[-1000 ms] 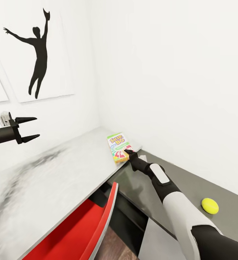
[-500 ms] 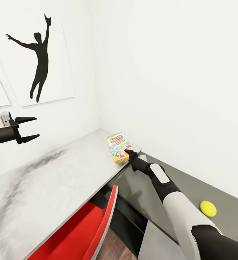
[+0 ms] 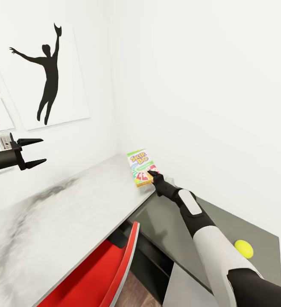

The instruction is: Put all the toys in the child's room - the three board games (two on the bed and one on the table), the two jigsaw puzzles on the table, and the tennis ball on the table - inside the toy box on the table in the child's room.

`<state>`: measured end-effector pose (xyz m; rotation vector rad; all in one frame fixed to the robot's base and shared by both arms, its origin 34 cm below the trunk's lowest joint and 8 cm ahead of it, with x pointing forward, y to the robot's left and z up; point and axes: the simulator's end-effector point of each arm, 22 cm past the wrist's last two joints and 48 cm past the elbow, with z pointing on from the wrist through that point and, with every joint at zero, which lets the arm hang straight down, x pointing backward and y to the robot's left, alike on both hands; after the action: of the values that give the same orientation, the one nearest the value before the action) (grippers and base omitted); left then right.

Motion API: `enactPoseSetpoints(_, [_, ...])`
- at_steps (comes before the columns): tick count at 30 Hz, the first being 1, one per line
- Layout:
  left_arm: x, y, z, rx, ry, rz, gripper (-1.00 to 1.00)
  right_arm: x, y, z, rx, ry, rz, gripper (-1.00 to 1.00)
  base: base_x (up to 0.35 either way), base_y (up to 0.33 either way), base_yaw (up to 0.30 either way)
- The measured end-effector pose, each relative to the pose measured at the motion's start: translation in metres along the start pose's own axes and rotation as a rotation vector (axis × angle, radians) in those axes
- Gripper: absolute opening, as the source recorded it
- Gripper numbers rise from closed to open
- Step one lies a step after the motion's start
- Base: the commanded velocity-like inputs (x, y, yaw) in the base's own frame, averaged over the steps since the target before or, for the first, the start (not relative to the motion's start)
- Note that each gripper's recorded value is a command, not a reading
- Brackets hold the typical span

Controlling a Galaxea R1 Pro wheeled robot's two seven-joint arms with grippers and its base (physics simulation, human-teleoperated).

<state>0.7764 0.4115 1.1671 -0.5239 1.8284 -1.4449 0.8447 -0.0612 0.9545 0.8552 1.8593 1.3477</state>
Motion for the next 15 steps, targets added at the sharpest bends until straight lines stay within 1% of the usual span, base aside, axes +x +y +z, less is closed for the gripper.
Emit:
enactPoseSetpoints(8, [-0.004,-0.011,-0.002,0.000,-0.001,0.000,1.00,-0.002,0.013,-0.003,-0.003,0.001,-0.002,-1.00,0.000,0.000,0.000])
enactPoseSetpoints(15, [-0.004,-0.011,-0.002,-0.002,-0.001,0.001,1.00,-0.001,0.013,-0.003,-0.002,0.003,-0.003,-1.00,0.000,0.000,0.000])
